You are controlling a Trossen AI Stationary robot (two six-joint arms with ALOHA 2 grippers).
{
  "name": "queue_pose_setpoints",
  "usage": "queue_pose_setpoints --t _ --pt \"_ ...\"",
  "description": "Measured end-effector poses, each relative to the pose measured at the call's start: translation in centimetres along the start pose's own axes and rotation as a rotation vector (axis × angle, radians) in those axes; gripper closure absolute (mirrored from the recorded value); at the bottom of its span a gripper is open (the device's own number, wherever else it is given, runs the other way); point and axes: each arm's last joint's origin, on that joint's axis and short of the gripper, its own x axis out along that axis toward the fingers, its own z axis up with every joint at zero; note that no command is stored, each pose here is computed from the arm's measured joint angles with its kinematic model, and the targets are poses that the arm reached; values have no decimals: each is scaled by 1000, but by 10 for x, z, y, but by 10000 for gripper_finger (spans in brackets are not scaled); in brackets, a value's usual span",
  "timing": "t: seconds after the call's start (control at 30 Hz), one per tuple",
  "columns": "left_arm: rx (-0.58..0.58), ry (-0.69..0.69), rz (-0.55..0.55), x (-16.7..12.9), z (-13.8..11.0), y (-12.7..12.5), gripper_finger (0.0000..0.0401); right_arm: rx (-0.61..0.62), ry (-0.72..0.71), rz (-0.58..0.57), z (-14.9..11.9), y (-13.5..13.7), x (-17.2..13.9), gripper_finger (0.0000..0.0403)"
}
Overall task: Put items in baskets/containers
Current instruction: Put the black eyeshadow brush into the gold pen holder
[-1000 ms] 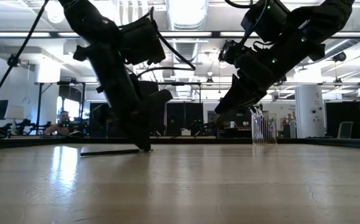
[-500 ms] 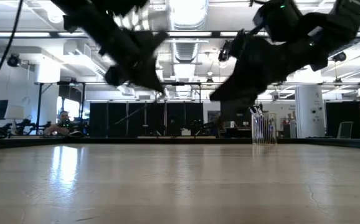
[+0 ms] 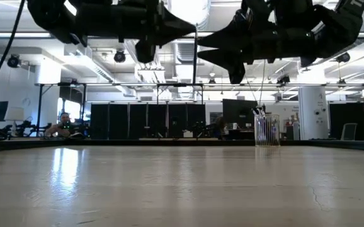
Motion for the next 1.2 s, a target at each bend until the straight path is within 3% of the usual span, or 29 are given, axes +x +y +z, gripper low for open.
queue_pose_setpoints --t 0.2,0.33,0.47,0.67,0.93,1.13,1.2 --pt "23 -11 -12 0 2 -1 401 -11 -44 13 16 3 9 241" --pt "26 -12 -23 0 2 -1 401 -46 -34 -8 17 -1 10 264" --pt "34 28 -10 -2 -3 1 401 -75 94 -65 8 -9 7 291" --pt "7 231 55 -13 -29 12 401 -175 365 -108 -11 -13 0 302" --pt "-33 504 110 -34 -63 14 401 -280 605 129 -33 -11 -4 303" --pt "-33 549 160 -47 -77 11 401 -450 896 241 -50 -3 -6 281" --pt "-37 550 169 -49 -79 10 401 -502 930 281 -54 -1 -5 272"
